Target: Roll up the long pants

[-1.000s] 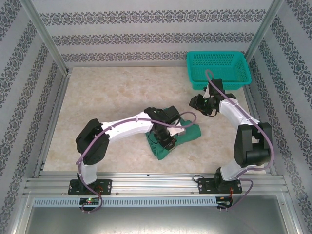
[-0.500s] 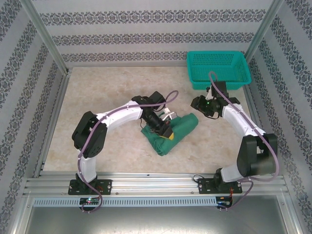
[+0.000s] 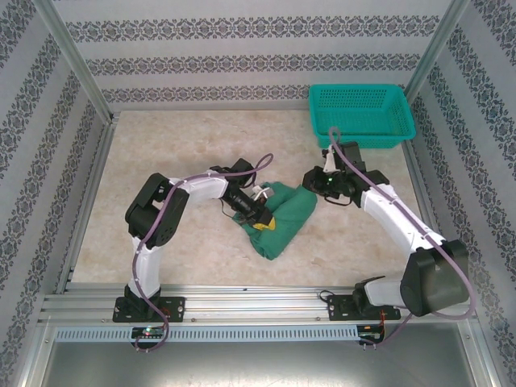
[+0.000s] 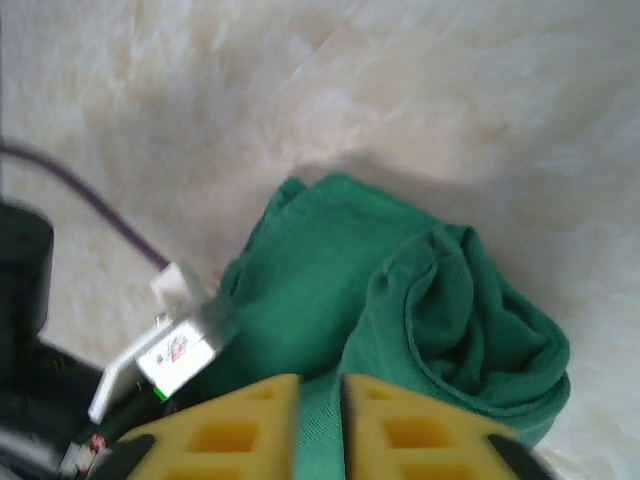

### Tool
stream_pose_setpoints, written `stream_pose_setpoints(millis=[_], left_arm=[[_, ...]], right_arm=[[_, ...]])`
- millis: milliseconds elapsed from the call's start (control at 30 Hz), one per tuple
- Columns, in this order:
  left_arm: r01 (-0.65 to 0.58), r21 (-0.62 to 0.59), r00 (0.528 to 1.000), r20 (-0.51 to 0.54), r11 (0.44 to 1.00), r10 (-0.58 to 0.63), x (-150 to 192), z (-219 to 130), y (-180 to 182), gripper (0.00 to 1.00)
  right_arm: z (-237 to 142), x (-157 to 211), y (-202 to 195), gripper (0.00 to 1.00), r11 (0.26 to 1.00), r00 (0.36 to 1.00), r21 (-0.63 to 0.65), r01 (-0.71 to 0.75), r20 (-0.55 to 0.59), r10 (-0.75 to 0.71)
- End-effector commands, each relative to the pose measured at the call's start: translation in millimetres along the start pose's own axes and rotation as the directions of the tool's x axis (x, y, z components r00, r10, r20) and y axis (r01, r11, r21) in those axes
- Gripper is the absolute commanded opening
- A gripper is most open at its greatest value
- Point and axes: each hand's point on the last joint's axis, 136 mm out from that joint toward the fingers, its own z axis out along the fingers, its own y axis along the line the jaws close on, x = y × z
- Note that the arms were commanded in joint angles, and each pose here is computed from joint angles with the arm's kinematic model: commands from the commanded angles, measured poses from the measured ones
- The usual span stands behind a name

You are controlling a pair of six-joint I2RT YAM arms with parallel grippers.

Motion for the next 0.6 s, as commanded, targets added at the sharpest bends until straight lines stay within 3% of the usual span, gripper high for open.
stream_pose_setpoints(millis=[0, 200, 400, 567], left_arm=[[0.016, -0.122, 1.0, 0.002, 0.992, -0.016, -4.6, 1.6, 39.0, 0.0], [-0.011, -0.2, 1.0, -0.012, 0.98, 0.008, -2.5, -1.0, 53.3, 0.0], [-0.079, -0.344, 0.997, -0.027, 0.936, 0.074, 1.4, -12.0, 71.4, 0.01], [-0.186, -0.516, 0.962, 0.077, 0.836, 0.262, -11.0, -39.6, 61.5, 0.18]], right_arm=[[17.0, 20.6, -3.0, 0.03, 1.0, 0.998, 0.006, -0.009, -0.063, 0.01], [39.4, 31.0, -7.3, 0.01, 1.0, 0.995, 0.01, -0.019, -0.102, 0.02], [84.5, 36.0, -36.1, 0.0, 0.995, 0.984, 0.09, -0.043, -0.168, 0.057], [123.6, 45.8, -62.6, 0.0, 0.985, 0.965, 0.156, -0.079, -0.236, 0.115]])
